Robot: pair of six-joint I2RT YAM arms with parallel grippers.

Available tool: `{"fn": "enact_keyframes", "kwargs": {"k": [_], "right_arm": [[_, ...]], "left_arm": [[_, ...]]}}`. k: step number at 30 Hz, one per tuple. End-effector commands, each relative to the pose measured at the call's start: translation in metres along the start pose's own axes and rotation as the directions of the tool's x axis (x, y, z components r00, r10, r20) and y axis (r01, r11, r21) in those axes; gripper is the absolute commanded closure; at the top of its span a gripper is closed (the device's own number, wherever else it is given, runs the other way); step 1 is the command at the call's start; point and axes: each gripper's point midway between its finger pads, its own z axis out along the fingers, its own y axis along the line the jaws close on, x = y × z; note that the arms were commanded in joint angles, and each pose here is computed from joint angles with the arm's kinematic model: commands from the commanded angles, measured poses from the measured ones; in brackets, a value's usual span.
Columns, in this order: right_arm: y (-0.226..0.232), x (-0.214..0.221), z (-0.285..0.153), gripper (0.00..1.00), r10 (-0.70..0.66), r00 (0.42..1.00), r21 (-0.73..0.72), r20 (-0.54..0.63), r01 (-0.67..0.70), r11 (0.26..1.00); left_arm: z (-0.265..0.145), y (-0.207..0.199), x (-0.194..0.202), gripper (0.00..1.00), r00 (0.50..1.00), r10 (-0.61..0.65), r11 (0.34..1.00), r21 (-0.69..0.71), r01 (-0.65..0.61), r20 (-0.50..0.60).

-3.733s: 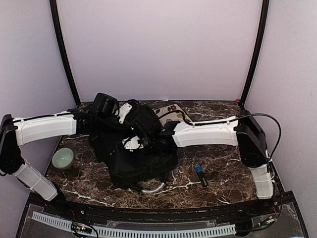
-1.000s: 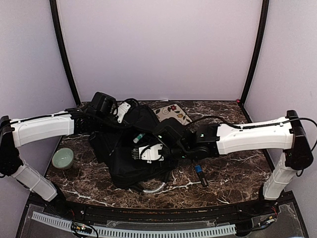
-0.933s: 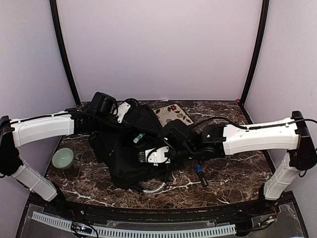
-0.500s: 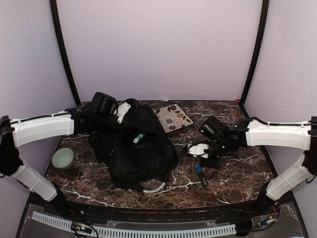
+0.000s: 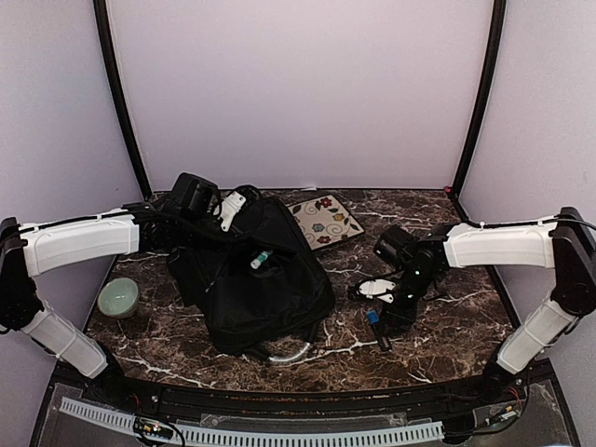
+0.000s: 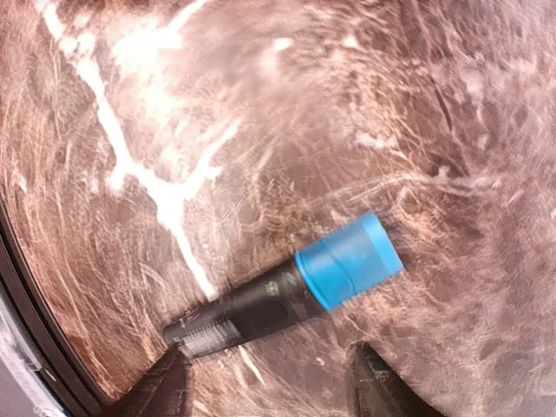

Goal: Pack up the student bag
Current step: Adjust the pen at the center of the board.

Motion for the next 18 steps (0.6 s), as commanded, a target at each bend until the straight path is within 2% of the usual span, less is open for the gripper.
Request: {"fn": "enact_keyframes", "kwargs": {"k": [1,2,3,13,18], "right_arm": [[-0.002,-0.011,0.009,0.13,0.041,0.999,-0.040,0.000,-0.041,0.998],[-0.005,-0.011,0.013,0.02,0.048,0.999,-0.034,-0.011,-0.048,0.998],[-0.008,-0.012,0.016,0.00,0.058,0.998,-0.025,-0.018,-0.059,0.998],[-0.046,0.006,0.033,0.00,0.094,0.989,0.185,-0.114,-0.072,0.980],[-0.071,0.025,0.021,0.00,0.099,0.981,0.337,-0.168,-0.037,0.941]], "left_arm": [[-0.024,-0.003,-0.049,1.00,0.986,0.013,1.000,0.017,-0.016,0.167],[-0.024,-0.003,-0.049,1.00,0.986,0.013,1.000,0.018,-0.016,0.167],[-0.023,-0.003,-0.049,1.00,0.986,0.013,1.000,0.020,-0.016,0.167],[-0.025,-0.003,-0.050,1.00,0.985,0.015,1.000,0.015,-0.017,0.172],[-0.025,-0.003,-0.049,1.00,0.985,0.015,1.000,0.019,-0.019,0.170]]}}
